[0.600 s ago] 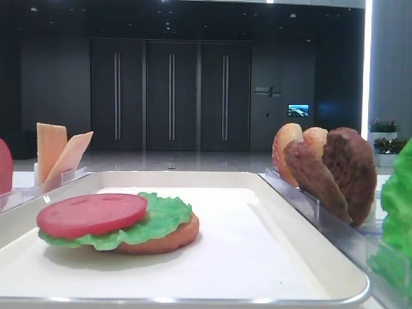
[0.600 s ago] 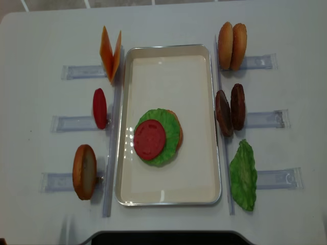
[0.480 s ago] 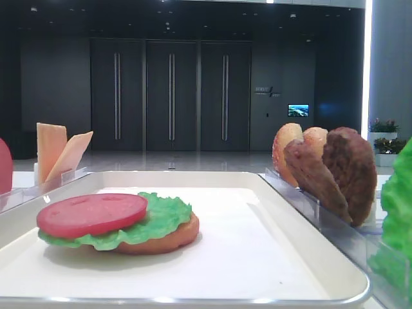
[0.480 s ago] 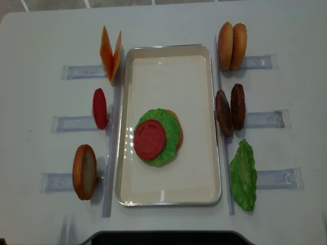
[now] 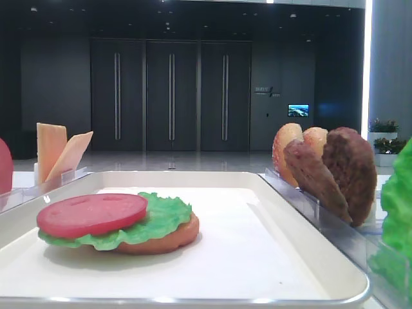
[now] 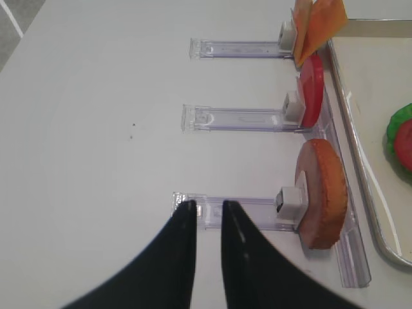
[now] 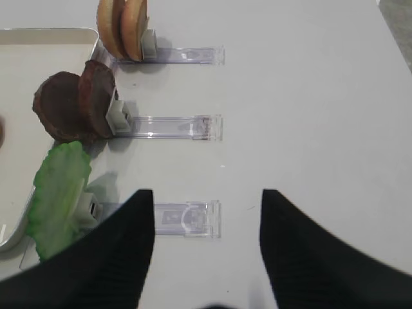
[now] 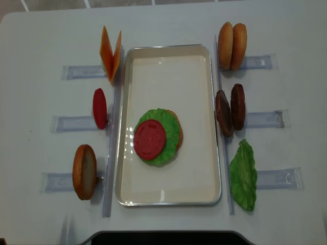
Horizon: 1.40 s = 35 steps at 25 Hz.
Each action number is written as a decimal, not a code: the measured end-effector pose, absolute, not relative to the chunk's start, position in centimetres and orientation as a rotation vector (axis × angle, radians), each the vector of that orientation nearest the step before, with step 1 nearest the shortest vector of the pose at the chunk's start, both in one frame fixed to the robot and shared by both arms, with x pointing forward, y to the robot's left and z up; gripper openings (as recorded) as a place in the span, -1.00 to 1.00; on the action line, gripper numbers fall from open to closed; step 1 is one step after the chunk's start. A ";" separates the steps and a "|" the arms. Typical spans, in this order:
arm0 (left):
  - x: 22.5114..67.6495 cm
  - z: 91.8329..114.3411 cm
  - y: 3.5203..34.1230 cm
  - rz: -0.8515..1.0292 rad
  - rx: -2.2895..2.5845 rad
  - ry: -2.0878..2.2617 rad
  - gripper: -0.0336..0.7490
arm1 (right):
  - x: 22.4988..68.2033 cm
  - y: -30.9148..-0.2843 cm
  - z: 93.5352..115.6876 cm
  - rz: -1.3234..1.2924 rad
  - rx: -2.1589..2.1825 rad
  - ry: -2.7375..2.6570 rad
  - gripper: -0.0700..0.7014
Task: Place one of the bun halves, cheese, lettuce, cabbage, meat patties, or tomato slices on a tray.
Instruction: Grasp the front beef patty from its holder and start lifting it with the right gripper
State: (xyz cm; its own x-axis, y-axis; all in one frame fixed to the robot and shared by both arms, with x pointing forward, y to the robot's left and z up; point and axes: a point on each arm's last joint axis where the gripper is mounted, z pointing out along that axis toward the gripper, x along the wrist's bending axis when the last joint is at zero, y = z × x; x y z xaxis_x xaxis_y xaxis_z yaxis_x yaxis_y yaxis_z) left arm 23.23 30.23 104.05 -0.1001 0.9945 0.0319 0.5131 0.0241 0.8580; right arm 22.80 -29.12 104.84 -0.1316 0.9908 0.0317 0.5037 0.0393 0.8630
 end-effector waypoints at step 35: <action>23.2 104.1 30.2 0.987 1.547 1.680 -0.91 | 52.0 -23.7 108.5 0.339 1.878 2.153 0.02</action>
State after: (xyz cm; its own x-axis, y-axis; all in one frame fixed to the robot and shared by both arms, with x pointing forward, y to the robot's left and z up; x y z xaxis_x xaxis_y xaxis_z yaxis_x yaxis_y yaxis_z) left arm 23.23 30.23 104.05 -0.1001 0.9945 0.0319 0.5123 0.0240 0.8585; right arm 51.95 -23.71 108.50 -0.1277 0.9908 -0.0445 0.9292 0.1352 0.3440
